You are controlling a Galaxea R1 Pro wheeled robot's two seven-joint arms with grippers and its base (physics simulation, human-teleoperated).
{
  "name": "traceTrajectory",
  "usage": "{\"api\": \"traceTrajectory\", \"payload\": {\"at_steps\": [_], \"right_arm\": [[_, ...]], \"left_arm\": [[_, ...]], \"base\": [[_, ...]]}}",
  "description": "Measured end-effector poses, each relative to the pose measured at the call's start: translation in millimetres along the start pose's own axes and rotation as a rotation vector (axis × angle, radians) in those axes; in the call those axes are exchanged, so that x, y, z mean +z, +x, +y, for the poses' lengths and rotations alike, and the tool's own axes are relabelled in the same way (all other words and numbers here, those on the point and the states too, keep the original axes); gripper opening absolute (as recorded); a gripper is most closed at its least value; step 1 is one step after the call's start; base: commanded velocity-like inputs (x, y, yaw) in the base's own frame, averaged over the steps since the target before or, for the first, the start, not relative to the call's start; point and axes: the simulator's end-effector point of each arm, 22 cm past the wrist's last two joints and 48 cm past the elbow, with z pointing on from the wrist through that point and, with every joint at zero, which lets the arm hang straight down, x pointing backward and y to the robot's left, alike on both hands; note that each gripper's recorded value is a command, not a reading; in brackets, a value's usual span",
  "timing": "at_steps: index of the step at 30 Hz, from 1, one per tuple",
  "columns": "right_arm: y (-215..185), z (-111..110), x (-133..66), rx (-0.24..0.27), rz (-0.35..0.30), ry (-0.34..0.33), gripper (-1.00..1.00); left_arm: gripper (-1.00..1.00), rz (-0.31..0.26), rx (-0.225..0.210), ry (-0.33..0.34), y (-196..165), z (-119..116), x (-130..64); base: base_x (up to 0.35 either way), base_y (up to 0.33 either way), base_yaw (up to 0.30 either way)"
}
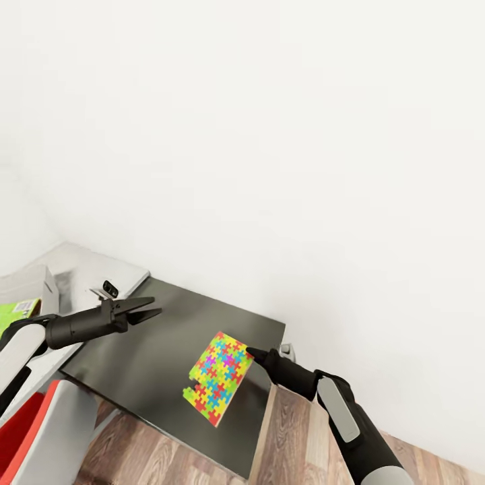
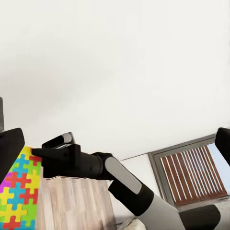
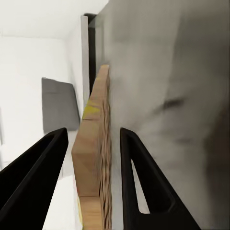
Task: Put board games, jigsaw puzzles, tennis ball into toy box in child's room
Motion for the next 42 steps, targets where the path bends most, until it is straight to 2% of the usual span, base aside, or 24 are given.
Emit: {"api": "traceTrajectory", "payload": {"at_steps": [20, 26, 33, 42], "right_arm": [[-3, 24, -13.8, -0.022, -0.023, -0.011, -1.0], [-3, 40, -18.7, -0.027, -0.026, -0.057, -1.0], [-2, 51, -22.7, -0.035, -0.03, -0.073, -1.0], [-3, 55, -24.3, -0.042, -0.034, -0.078, -1.0]], "left_arm": [[1.0, -0.006, 0.023, 0.005, -3, -29, -5.9], [1.0, -0.007, 0.03, 0.007, -3, -38, -7.6], [1.0, -0.008, 0.037, 0.01, -3, -47, -9.2], [1.0, -0.005, 0.043, -0.002, -4, -47, -13.2]], "base": [[0.0, 0.0, 0.209], [0.0, 0.0, 0.209], [0.0, 0.0, 0.205], [0.0, 0.0, 0.035]]}}
